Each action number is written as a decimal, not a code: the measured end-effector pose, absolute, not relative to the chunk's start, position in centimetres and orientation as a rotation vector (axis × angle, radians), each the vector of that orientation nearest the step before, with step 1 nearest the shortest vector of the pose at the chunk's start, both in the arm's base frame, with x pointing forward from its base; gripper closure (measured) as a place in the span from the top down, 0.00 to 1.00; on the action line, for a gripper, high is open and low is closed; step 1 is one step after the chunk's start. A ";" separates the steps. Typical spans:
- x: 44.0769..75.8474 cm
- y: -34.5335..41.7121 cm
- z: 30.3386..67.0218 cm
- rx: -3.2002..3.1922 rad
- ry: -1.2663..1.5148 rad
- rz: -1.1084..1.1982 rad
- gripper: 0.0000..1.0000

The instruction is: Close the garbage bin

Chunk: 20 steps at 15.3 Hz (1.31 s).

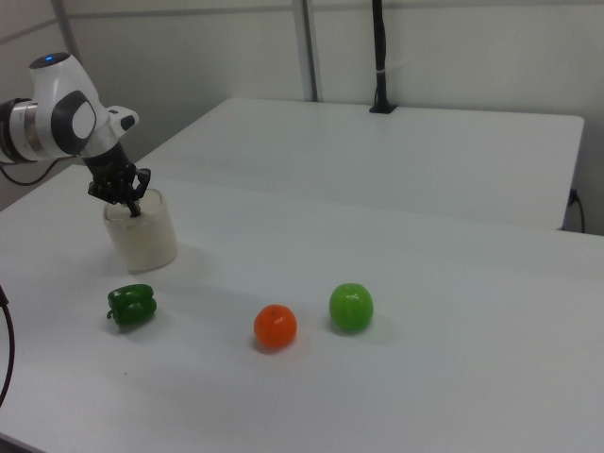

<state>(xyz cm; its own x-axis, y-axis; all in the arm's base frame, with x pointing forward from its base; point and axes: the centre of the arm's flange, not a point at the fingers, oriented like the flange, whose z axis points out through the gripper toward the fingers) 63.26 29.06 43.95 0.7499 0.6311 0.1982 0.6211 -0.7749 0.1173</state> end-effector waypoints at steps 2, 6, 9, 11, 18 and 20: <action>63.3 29.1 43.9 2.897 1.038 0.353 0.01; 63.3 29.1 43.9 2.897 1.038 0.353 0.01; 63.3 29.1 44.0 2.897 1.038 0.353 0.01; 63.3 29.1 44.0 2.897 1.038 0.354 0.01; 63.6 26.1 48.3 2.947 0.955 0.304 0.01; 63.2 23.9 50.8 2.959 0.909 0.267 0.01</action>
<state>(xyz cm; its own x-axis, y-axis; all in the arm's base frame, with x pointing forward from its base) 63.22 23.93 50.82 0.8143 0.5598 0.1533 0.5539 -0.8284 0.0833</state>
